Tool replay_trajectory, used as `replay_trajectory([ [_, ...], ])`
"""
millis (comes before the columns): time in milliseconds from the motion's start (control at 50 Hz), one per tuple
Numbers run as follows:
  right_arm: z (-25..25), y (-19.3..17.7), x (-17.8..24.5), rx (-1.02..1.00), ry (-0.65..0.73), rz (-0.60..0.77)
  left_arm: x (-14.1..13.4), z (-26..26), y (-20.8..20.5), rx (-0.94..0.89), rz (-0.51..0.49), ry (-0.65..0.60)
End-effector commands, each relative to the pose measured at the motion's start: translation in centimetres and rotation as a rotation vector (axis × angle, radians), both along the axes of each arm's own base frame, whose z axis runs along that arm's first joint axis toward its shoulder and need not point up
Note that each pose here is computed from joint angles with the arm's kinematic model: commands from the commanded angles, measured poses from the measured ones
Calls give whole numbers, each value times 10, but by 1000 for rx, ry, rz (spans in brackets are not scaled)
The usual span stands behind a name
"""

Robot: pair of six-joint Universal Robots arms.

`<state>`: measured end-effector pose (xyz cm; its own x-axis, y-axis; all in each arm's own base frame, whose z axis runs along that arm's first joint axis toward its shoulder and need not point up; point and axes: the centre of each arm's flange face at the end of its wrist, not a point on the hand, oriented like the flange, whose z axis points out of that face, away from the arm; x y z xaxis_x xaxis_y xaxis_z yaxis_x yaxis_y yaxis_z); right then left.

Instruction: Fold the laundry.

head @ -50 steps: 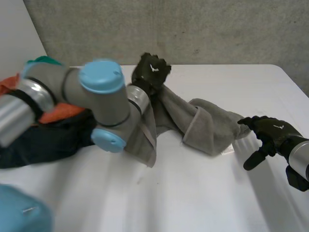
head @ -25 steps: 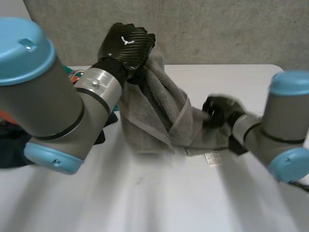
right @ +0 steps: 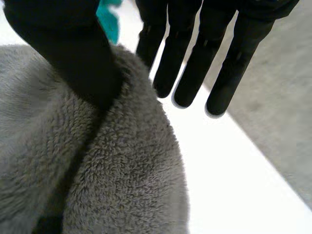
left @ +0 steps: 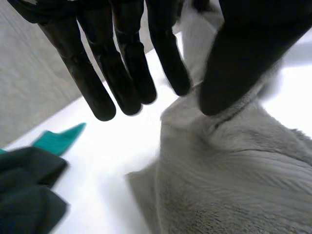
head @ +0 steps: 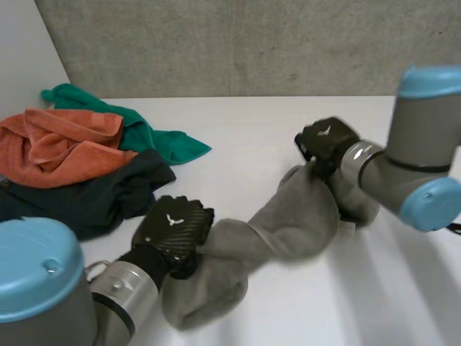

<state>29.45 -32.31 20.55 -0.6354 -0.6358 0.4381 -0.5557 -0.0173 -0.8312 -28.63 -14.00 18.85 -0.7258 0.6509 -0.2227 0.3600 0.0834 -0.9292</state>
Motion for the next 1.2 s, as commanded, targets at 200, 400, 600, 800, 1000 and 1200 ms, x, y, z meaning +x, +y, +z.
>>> replay_trajectory([
  [200,33,37,-22,-98,-109,-124,11,68,-64,-137,151,219],
  [400,22,91,-69,97,53,-167,-20,29,-99,25,10,149],
  [600,-5,125,-89,233,99,-127,-57,-33,-97,256,-137,-15],
  [800,-34,126,-81,196,-9,-11,-64,-49,-93,301,-172,-88],
  [1000,-68,87,-71,177,-28,-33,-68,-49,-94,289,-176,-91],
  [1200,-60,30,-65,-25,-36,-142,-81,-23,-116,173,-167,-26],
])
